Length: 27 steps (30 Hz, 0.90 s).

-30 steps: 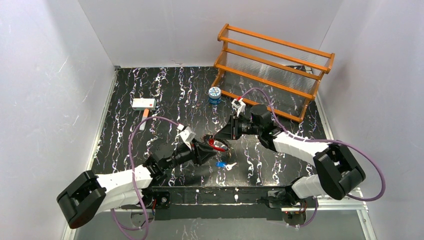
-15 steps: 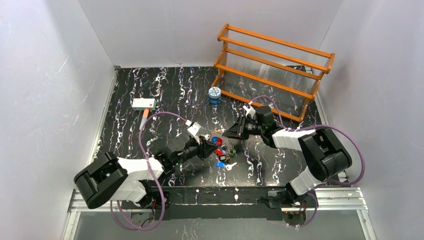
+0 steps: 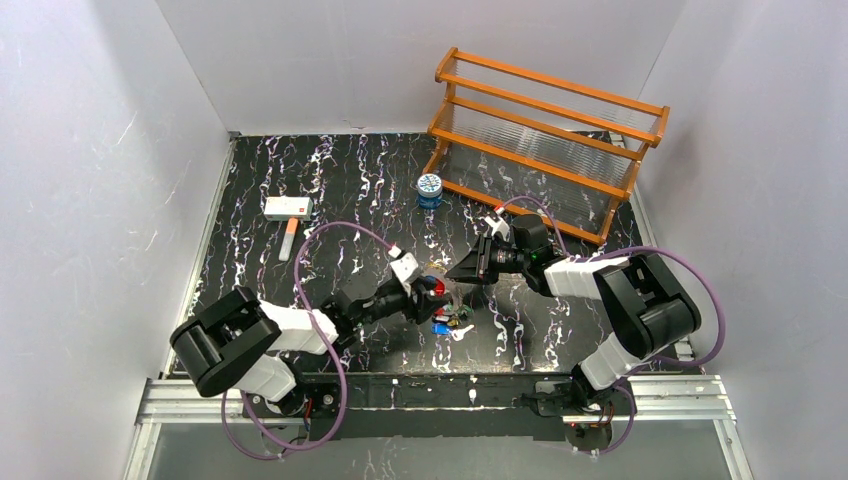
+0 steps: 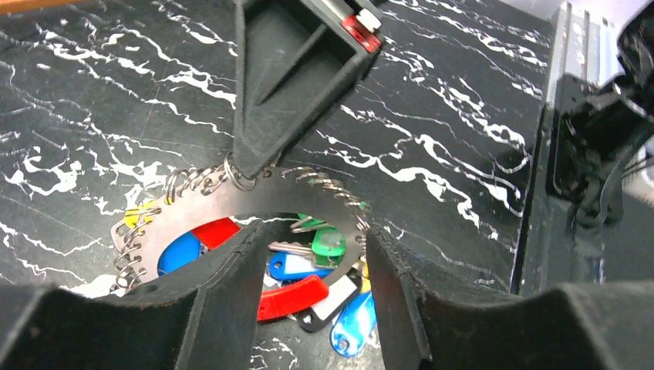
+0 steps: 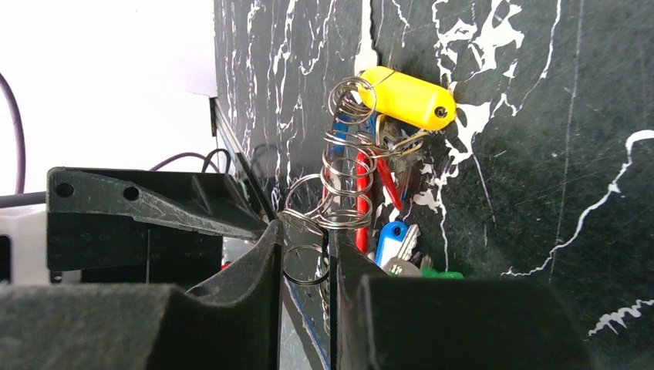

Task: Put the keys on the keyring

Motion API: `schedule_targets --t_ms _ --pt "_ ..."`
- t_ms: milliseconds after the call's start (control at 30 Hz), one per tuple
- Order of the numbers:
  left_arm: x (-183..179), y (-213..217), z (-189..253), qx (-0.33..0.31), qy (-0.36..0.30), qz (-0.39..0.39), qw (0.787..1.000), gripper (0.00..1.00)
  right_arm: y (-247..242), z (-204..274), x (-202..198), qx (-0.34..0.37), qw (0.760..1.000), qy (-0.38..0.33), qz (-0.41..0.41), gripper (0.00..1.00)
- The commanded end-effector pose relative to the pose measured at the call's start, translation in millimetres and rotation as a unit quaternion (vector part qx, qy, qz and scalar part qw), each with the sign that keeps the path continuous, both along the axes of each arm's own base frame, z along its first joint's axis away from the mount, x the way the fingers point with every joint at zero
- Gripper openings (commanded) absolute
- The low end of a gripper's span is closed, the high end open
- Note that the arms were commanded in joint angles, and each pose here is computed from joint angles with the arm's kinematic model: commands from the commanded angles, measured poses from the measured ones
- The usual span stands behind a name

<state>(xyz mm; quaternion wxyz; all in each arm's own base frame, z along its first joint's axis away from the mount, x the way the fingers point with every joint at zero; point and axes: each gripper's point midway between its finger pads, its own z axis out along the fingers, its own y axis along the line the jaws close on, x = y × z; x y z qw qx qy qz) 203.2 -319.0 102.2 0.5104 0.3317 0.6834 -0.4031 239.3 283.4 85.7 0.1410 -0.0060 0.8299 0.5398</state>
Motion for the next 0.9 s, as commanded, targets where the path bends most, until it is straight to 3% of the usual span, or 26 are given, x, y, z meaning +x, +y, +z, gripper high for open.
schedule_targets --t_ms 0,300,867 --pt "-19.7 0.8 10.3 -0.003 -0.113 -0.074 0.991 0.49 3.3 27.4 -4.7 0.033 0.999 -0.021 0.030 0.01" --pt "-37.8 0.4 15.4 -0.052 -0.190 -0.117 0.973 0.41 4.5 41.7 -16.5 0.056 0.996 -0.017 0.061 0.01" --pt "-23.0 -9.7 46.7 -0.089 -0.240 -0.082 0.963 0.39 5.0 47.7 -19.7 0.062 0.996 -0.013 0.069 0.01"
